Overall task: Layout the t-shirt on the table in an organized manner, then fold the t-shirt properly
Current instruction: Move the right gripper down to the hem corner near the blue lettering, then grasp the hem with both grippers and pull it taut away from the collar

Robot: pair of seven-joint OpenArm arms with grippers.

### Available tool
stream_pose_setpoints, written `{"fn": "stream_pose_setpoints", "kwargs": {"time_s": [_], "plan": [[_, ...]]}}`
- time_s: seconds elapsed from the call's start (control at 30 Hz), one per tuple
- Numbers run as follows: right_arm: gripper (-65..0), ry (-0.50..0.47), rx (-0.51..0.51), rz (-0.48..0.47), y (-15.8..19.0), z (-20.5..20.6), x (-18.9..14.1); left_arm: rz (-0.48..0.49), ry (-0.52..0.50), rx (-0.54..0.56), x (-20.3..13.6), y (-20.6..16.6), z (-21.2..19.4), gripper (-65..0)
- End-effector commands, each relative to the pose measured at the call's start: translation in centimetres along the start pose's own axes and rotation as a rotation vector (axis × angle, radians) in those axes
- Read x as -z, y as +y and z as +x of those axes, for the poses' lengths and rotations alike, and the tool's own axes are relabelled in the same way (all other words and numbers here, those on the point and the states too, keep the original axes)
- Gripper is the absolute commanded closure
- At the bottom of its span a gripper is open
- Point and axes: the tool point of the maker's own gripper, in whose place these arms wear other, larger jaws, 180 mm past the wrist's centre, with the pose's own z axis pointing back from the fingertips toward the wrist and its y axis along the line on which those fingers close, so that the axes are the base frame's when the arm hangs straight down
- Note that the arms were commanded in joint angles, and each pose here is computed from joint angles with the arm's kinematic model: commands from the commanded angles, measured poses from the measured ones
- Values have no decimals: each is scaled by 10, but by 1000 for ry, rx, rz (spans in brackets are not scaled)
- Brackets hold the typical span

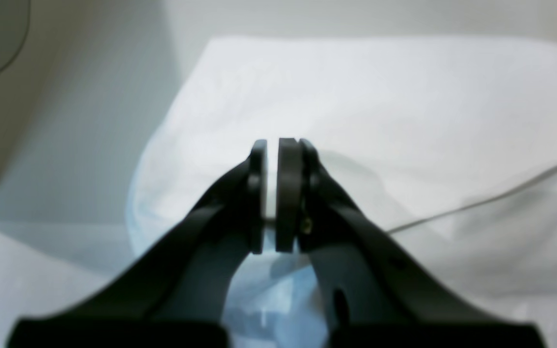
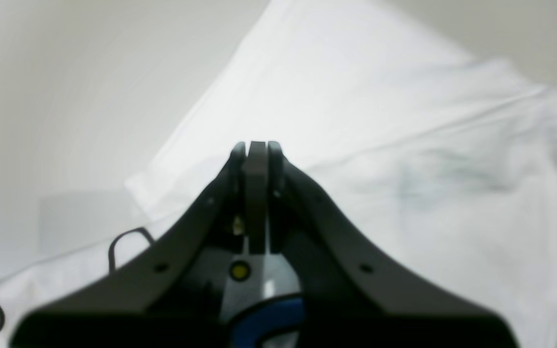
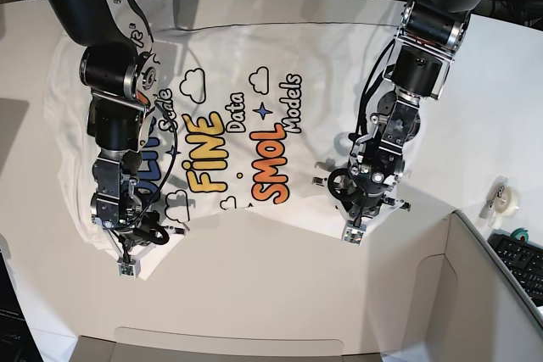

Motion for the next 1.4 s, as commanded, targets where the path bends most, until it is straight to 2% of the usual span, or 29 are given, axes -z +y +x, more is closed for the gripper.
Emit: {"fn": "stream_pose_setpoints", "kwargs": {"time_s": [0.0,0.17,0.27,0.47,0.6,0.83,0.93,1.1,1.37], "plan": [[0,-111,-11,-27,-15,45,-9,16,-68,-1,-2,7,28,-26],[0,-127,-58,-38,-17,41,-6,17,-59,1,0,8,24,-27],[0,-147,-52,-50,-29,45,-4,16,-59,0,0,7,24,-27],[0,-186,-26,-23,-25,33,10,9,-49,-3,0,3,17,-27],[0,-213,-1,-84,-34,43,10,7,-50,-2,0,2,17,-27],[0,-224,4,-101,-39,52,8,11,-46,0,0,4,15,-28],[0,-220,13,-184,-69,48,4,17,-16,-6,2,7,1,-28],[0,-191,13,-248,-101,30,0,59,73,-2,12,27,-35,-28],[0,-135,3,-307,-136,-6,-4,91,76,5,14,45,-44,-28]]}}
